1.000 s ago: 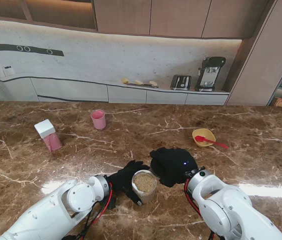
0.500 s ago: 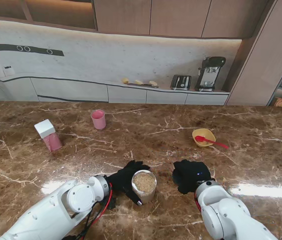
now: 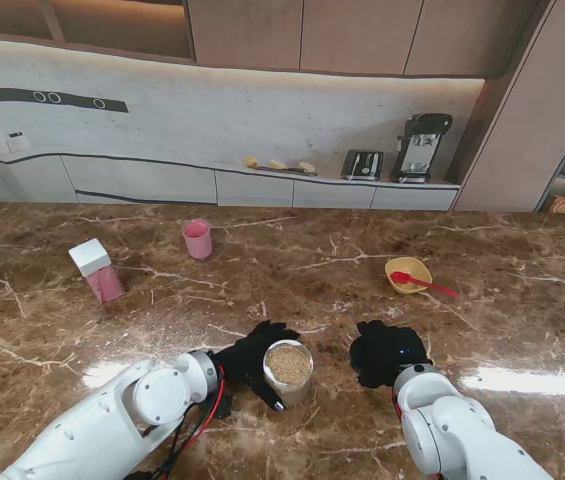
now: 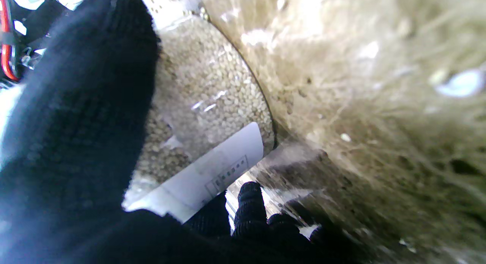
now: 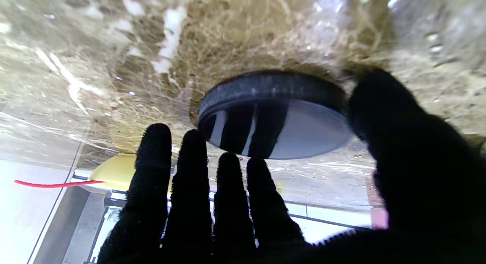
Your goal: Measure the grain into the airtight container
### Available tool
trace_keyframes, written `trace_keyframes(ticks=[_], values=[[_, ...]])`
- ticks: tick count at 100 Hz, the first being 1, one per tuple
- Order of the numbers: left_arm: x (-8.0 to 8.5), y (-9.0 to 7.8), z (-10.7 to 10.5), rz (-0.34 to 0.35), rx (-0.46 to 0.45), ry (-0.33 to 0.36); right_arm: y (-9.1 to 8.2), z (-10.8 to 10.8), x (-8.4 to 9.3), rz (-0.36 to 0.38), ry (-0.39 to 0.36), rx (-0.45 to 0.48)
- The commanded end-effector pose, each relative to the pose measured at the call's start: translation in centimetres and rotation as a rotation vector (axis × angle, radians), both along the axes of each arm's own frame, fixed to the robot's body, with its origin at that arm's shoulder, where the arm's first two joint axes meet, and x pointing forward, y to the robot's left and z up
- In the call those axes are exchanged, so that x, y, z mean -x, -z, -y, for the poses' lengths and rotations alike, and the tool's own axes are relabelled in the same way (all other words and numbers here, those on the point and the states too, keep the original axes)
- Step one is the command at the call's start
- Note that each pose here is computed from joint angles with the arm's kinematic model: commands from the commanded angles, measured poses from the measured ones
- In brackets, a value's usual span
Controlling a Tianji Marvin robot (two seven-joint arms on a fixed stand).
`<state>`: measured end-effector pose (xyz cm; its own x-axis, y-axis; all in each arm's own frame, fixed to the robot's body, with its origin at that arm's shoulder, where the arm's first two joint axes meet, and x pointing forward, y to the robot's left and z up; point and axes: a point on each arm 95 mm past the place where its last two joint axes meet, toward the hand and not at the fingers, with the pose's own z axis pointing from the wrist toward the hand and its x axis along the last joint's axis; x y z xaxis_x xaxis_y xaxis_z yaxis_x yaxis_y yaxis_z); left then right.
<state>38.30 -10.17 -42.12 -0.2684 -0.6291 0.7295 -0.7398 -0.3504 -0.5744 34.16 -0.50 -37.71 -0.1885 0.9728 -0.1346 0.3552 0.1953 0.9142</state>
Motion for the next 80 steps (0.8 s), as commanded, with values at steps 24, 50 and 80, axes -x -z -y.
trace_keyframes(ticks=[24,50,80], values=[[1.9,3.5,-2.1,-0.087,-0.076,-0.013,0.0,0.1,0.7,-0.008,-0.011,-0.024],[1.8,3.4,-2.1,-0.092,-0.067,-0.004,-1.0,0.0,0.4,0.033,-0.015,-0.054],[1.8,3.4,-2.5,-0.1,-0.083,0.026,-0.8,-0.1,0.1,0.04,-0.015,-0.078]])
